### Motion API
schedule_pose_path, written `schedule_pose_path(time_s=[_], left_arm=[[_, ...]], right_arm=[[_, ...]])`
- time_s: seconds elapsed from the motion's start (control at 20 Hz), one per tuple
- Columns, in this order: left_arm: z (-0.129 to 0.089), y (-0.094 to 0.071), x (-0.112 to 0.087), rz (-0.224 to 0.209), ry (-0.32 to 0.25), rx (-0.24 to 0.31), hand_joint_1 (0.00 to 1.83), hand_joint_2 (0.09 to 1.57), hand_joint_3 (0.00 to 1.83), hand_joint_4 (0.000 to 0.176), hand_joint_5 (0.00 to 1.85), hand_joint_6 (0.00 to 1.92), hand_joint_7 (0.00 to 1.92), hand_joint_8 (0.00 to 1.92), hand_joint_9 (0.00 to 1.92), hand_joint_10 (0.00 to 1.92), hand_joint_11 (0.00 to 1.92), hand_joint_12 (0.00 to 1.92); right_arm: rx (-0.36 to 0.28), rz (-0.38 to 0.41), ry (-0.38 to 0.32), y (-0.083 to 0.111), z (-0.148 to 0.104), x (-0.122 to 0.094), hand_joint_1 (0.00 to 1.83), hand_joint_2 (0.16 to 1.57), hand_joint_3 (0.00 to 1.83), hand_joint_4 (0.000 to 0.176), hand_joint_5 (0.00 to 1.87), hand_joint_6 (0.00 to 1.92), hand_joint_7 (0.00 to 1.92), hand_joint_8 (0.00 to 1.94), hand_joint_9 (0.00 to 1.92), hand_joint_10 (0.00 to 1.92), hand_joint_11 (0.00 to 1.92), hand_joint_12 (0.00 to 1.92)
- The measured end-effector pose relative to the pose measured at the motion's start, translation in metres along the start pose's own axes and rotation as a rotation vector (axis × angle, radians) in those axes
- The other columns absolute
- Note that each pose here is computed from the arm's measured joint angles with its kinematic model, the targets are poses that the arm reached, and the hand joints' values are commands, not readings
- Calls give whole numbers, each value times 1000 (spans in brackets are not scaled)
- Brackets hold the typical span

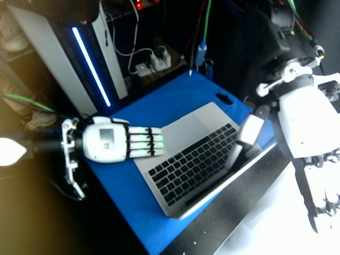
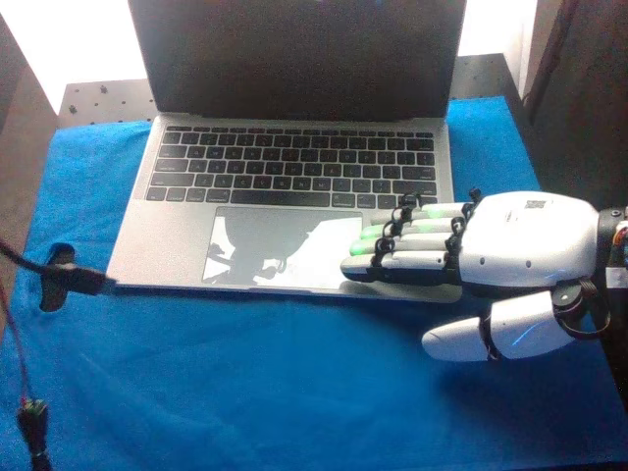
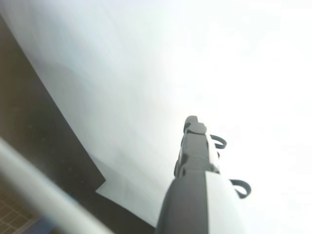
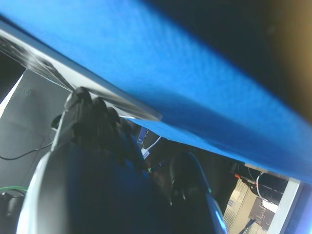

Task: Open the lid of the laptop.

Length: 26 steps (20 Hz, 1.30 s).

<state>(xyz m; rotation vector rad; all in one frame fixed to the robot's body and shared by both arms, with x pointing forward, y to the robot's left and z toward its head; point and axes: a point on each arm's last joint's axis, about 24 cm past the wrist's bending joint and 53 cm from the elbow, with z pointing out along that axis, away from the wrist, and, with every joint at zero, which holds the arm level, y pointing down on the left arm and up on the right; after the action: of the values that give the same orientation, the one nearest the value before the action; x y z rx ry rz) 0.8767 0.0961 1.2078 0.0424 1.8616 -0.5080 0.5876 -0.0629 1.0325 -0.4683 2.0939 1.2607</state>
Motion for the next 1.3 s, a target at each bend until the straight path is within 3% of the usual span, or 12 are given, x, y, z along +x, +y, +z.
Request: schedule_pose_path(time_s=[0.15, 0.3, 0.5, 0.6, 0.7, 0.8, 0.85, 1.05, 1.15, 1.2, 1.25, 1.3], left_arm=[[-21, -6, -7, 30, -46, 51, 504, 1057, 0, 0, 0, 0, 0, 0, 0, 0, 0, 0], [-39, -4, -15, 45, -121, 77, 569, 1040, 0, 0, 0, 0, 0, 0, 0, 0, 0, 0], [-70, -6, -32, 49, -235, 117, 533, 1017, 0, 0, 0, 0, 0, 0, 0, 0, 25, 11], [-83, -8, -34, 72, -270, 134, 510, 1001, 0, 0, 0, 0, 0, 0, 0, 0, 10, 5], [-109, -7, -18, 110, -300, 162, 513, 988, 0, 0, 0, 0, 0, 0, 0, 0, 0, 0], [-124, -6, 12, 133, -278, 184, 517, 949, 0, 0, 0, 0, 0, 0, 0, 0, 0, 0], [-136, -6, 17, 123, -293, 206, 504, 931, 0, 0, 0, 0, 0, 0, 0, 0, 0, 0], [-176, 3, 32, -20, -348, 300, 514, 935, 0, 2, 0, 0, 0, 0, 0, 0, 0, 0], [-204, 5, 46, -58, -355, 343, 467, 942, 0, 0, 0, 0, 0, 0, 0, 0, 0, 0], [-216, 4, 53, -59, -354, 354, 406, 961, 7, 45, 0, 0, 0, 0, 0, 0, 0, 0], [-226, 6, 59, -66, -347, 360, 370, 974, 11, 52, 0, 0, 0, 0, 0, 0, 0, 0], [-233, 7, 64, -70, -340, 359, 322, 953, 1, 70, 14, 5, 0, 0, 0, 0, 0, 0]], right_arm=[[-3, 4, 3, 2, 1, 2, 0, 1425, 0, 0, 0, 0, 0, 0, 0, 0, 0, 0], [-5, 12, 2, 4, 2, 3, 0, 1418, 0, 0, 0, 0, 0, 0, 0, 0, 0, 0], [-11, 19, 1, 7, 3, 4, 0, 1413, 0, 0, 0, 0, 0, 0, 0, 0, 0, 0], [-10, 26, -4, 7, 3, 3, 0, 1410, 0, 0, 0, 0, 0, 0, 0, 0, 0, 0], [-13, 50, -18, 8, 4, 1, 0, 1404, 0, 0, 0, 0, 0, 0, 0, 0, 0, 0], [-3, 87, -45, 7, 0, -6, 0, 1409, 0, 0, 0, 0, 0, 0, 0, 0, 0, 0], [1, 136, -69, 6, -4, -9, 0, 1411, 0, 0, 0, 0, 0, 0, 0, 0, 0, 0], [12, 299, -222, -12, -41, -39, 0, 1400, 0, 0, 0, 0, 0, 0, 0, 0, 0, 0], [-19, 350, -357, -13, -65, -69, 0, 1376, 0, 0, 0, 0, 0, 0, 0, 0, 0, 0], [-40, 356, -399, -9, -72, -78, 0, 1378, 0, 0, 0, 0, 0, 0, 0, 0, 0, 0], [-66, 351, -434, -3, -80, -85, 0, 1343, 0, 0, 0, 0, 0, 0, 0, 0, 0, 0], [-84, 342, -456, 3, -85, -87, 0, 1326, 0, 11, 0, 0, 0, 0, 0, 0, 0, 0]])
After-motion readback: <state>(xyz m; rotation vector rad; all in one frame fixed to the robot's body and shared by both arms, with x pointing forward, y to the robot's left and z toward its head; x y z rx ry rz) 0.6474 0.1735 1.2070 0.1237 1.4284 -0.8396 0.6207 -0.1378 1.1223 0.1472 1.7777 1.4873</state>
